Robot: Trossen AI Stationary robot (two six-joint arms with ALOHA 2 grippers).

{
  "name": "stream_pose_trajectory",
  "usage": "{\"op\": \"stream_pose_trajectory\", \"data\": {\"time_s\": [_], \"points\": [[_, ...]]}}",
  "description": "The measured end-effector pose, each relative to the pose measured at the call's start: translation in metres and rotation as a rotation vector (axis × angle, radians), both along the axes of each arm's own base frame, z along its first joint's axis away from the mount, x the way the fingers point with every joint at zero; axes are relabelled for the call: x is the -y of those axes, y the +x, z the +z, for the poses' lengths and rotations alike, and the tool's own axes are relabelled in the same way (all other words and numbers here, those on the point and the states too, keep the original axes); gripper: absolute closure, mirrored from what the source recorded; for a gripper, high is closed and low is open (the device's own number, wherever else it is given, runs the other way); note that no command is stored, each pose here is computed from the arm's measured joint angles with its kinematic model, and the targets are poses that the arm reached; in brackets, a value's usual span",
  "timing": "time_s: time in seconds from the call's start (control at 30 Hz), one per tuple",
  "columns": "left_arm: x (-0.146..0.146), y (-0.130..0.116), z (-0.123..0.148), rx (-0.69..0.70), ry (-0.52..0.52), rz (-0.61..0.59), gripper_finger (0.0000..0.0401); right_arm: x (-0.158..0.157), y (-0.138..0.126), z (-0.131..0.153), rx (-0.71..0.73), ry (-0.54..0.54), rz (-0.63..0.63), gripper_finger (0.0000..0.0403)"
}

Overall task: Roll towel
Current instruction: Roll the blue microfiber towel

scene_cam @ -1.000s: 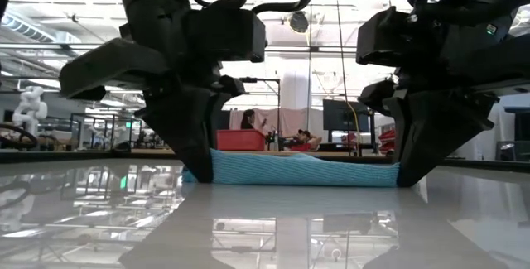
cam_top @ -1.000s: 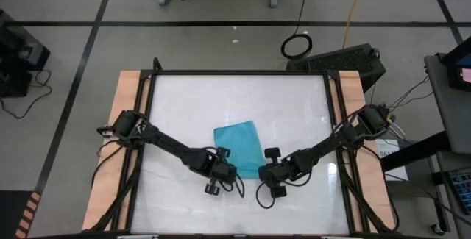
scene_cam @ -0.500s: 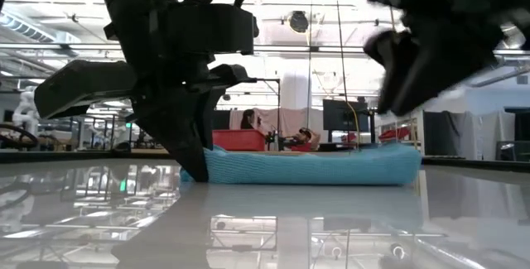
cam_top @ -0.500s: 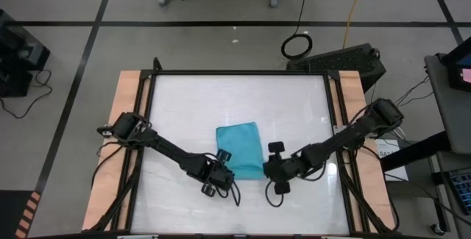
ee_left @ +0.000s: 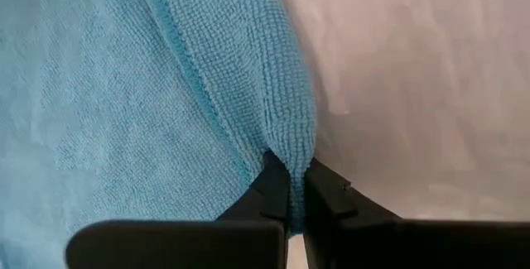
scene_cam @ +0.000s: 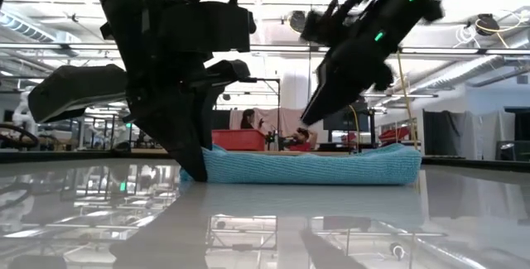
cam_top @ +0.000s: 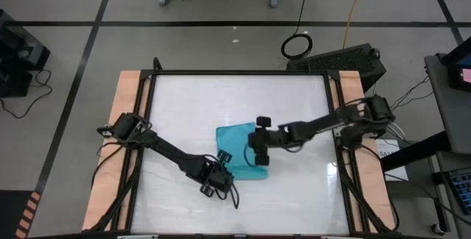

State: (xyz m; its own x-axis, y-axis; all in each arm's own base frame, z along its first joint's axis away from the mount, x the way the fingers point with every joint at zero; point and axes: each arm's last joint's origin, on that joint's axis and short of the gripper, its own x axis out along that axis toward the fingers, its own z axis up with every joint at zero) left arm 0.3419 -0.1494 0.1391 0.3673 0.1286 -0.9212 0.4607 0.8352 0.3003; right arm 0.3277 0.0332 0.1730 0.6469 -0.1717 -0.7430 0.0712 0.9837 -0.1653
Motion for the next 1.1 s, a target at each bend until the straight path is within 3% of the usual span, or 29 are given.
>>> {"op": "stream_pose_trajectory", "data": {"time_s": [0.3, 0.5, 0.63, 1.1], "points": [[0.008, -0.005, 0.0, -0.001, 0.055, -0.035, 0.0385, 0.032, 0.015, -0.046, -0.093, 0.08, -0.044, 0.0325], [0.015, -0.011, -0.001, -0.021, 0.048, -0.04, 0.034, 0.036, 0.012, -0.054, -0.158, 0.116, -0.072, 0.0393], [0.018, -0.013, -0.001, -0.012, 0.047, -0.012, 0.0319, 0.036, 0.01, -0.053, -0.169, 0.134, -0.1, 0.0394], [0.027, -0.011, 0.008, 0.007, 0.021, -0.012, 0.0315, 0.036, 0.007, -0.055, -0.197, 0.197, -0.122, 0.04]]}}
